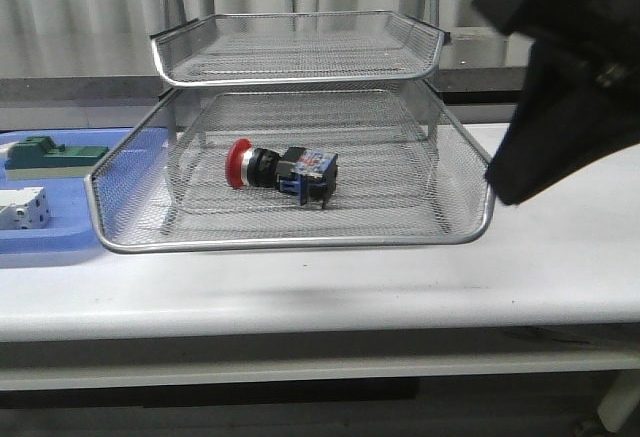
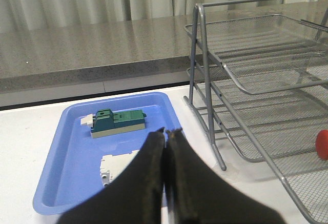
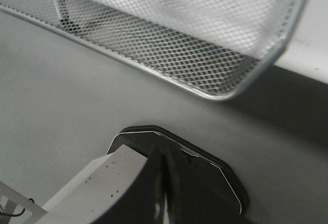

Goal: Place button on rack with both arms
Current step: 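Bring the right gripper to the front edge of the pulled-out tier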

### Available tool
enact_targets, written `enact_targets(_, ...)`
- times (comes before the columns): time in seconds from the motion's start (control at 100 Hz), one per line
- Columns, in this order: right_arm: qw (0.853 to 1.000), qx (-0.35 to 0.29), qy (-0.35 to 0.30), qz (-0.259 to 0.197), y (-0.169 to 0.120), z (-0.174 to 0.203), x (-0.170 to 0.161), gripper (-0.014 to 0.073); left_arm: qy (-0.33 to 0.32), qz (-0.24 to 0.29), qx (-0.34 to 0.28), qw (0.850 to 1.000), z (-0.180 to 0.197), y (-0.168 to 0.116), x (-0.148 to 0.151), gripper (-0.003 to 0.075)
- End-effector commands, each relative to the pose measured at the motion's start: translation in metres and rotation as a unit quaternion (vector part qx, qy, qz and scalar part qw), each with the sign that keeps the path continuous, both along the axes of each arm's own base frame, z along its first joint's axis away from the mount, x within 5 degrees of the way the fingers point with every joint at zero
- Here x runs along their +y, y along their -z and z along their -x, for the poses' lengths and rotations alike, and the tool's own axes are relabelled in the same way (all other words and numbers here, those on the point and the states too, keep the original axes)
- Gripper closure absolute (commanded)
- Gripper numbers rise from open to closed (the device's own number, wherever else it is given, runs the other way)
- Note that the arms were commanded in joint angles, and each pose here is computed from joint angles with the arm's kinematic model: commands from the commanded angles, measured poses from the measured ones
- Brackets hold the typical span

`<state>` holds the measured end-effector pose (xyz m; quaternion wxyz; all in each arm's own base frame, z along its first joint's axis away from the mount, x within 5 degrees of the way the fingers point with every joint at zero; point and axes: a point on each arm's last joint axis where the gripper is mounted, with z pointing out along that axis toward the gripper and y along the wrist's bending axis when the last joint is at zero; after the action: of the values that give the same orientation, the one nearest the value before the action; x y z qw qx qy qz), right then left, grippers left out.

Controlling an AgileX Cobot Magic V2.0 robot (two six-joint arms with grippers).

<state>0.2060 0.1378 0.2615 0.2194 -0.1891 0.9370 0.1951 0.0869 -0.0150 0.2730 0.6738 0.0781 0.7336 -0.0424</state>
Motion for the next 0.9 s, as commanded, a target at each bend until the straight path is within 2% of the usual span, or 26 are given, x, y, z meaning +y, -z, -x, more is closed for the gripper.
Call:
enact_targets(0.0, 0.999, -0.027, -0.009, -0.021, -0.004, -0.007, 0.016, 0.0652, -0.019, 0.016, -0.042, 0.999, -0.001, -0.015, 0.003, 0.0741)
enact_targets(0.23, 0.998, 0.0, -0.058, 0.002, 0.03, -0.005, 0.054, 0.0652, -0.019, 0.016, -0.042, 0.999, -0.001, -0.015, 0.003, 0.0741)
enact_targets(0.4, 0.997, 0.001, -0.08, 0.009, 0.045, -0.001, 0.071, 0.0652, -0.019, 0.016, -0.042, 0.999, -0.001, -0.015, 0.003, 0.0741)
enact_targets(0.89, 0.997, -0.042, -0.066, 0.002, 0.055, -0.015, 0.081, 0.0652, -0.019, 0.016, -0.042, 0.999, -0.001, -0.015, 0.003, 0.0741)
